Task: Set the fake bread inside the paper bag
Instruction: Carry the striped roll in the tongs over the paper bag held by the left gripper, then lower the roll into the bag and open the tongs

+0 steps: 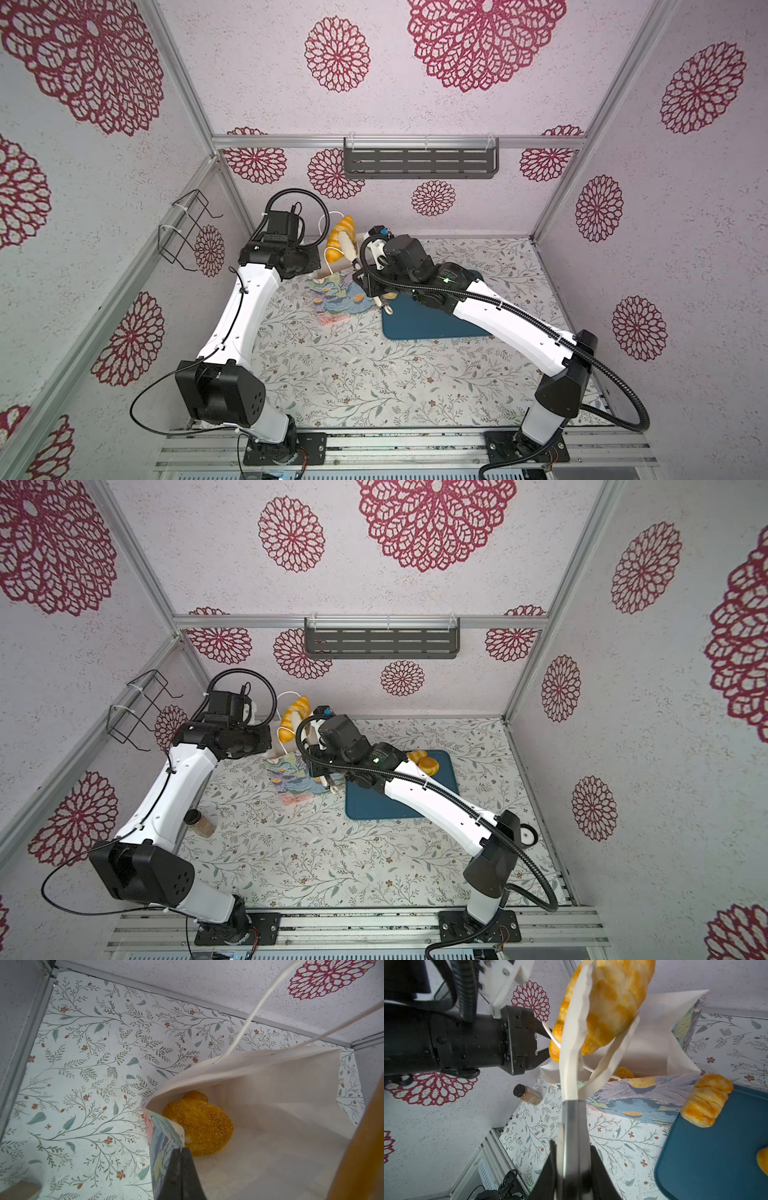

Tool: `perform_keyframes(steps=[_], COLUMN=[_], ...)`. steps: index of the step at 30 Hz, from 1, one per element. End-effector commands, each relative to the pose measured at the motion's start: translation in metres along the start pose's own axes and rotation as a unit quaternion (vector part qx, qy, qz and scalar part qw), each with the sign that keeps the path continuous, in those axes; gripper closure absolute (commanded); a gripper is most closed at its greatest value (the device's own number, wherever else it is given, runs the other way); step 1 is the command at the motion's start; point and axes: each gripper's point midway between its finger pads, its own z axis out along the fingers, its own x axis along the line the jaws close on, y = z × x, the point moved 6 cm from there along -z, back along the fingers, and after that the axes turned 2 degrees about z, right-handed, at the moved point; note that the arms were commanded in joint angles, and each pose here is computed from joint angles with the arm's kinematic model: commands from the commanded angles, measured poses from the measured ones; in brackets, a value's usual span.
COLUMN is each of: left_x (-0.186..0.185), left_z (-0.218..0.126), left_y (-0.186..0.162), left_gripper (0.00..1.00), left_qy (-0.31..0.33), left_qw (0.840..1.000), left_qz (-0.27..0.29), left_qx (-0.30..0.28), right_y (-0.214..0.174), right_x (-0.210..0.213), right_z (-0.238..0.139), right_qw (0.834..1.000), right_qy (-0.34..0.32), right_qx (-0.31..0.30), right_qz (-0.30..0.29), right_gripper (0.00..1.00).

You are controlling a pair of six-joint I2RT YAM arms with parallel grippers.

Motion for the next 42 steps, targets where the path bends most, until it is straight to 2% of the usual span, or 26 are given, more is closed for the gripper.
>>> perform_keyframes(steps=[1,13,33,42], left_x=[-0.002,-0.003,-0.004,-0.005], left_z=[-0.003,-0.003,-0.005,-0.004], left_y=[-0.008,-0.009,-0.009,-0.009], left_gripper=[1.0,1.0,1.0,1.0], left_qy=[-0.004,-0.007,-0.006,-0.008], left_qw=[1.0,1.0,1.0,1.0], left_qz=[0.005,0.006,0.009,0.009], left_qx=[0.011,0.011,0.008,0.009], right_y=[0.022,0.013,-0.012,-0.003], right_x=[0.021,0.02,-0.013,-0.008], right_z=[-0.015,-0.002,0.002,-0.007], right_qw=[0.998,0.999,1.0,0.999], right_qy=[0.039,0.04,-0.029,-0.016], right_qx=[-0.045,-0.029,-0.01,-0.031], right_qz=[0.0,0.003,0.006,0.008], right_gripper=[1.0,1.0,1.0,0.81])
